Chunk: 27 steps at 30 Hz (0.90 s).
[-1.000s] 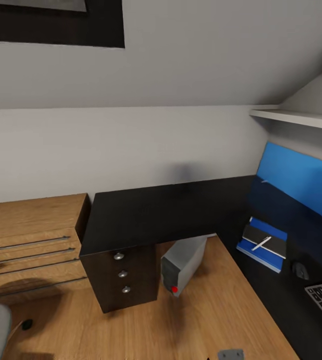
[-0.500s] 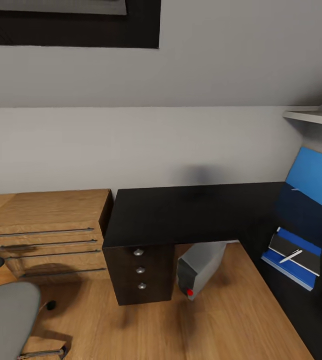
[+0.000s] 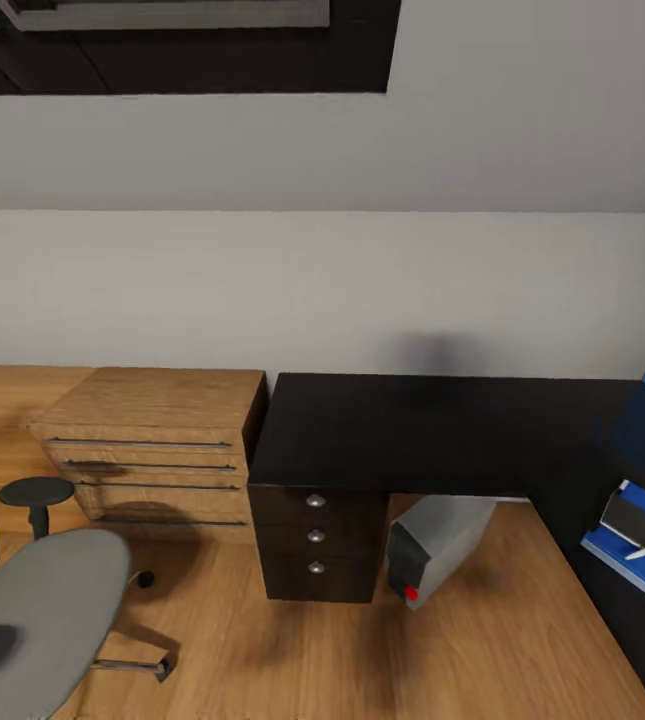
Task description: In the bedroom, organize the workspace by keeping the computer under the desk, ensuring the monitor is on the desk, placing the keyboard on the desk next to the monitor, placing the mouse on the desk next to the keyboard, moving the folder from the swivel chair onto the desk next to the mouse, stacking the notebook on top of the folder with the pen on top of the notebook, and positioning the swivel chair next to the desk.
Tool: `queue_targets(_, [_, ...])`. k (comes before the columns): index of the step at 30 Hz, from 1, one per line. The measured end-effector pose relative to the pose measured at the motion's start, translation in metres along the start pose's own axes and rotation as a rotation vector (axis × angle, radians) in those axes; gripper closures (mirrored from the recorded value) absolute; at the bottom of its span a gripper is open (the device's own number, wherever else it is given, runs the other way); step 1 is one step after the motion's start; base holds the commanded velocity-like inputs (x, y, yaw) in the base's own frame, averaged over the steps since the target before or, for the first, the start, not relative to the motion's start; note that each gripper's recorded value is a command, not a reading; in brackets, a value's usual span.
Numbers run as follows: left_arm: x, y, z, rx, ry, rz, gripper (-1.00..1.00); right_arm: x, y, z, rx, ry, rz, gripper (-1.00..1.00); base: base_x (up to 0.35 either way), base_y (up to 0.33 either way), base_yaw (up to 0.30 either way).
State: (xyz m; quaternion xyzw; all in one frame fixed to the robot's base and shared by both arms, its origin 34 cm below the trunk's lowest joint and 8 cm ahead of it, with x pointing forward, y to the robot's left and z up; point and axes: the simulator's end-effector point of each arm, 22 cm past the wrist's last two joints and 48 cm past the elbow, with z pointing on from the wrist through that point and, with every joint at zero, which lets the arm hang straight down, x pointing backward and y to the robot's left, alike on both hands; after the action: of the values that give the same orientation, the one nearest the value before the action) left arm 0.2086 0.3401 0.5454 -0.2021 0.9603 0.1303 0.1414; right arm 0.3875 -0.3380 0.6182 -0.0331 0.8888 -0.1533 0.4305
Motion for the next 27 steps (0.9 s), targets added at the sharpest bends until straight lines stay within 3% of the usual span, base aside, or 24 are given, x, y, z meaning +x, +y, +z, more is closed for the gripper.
queue_targets(27, [0.004, 0.002, 0.000, -0.004, 0.011, 0.004, -1.00, 0.009, 0.016, -0.005, -0.017, 0.035, 0.003, -1.00, 0.000, 0.000, 0.277])
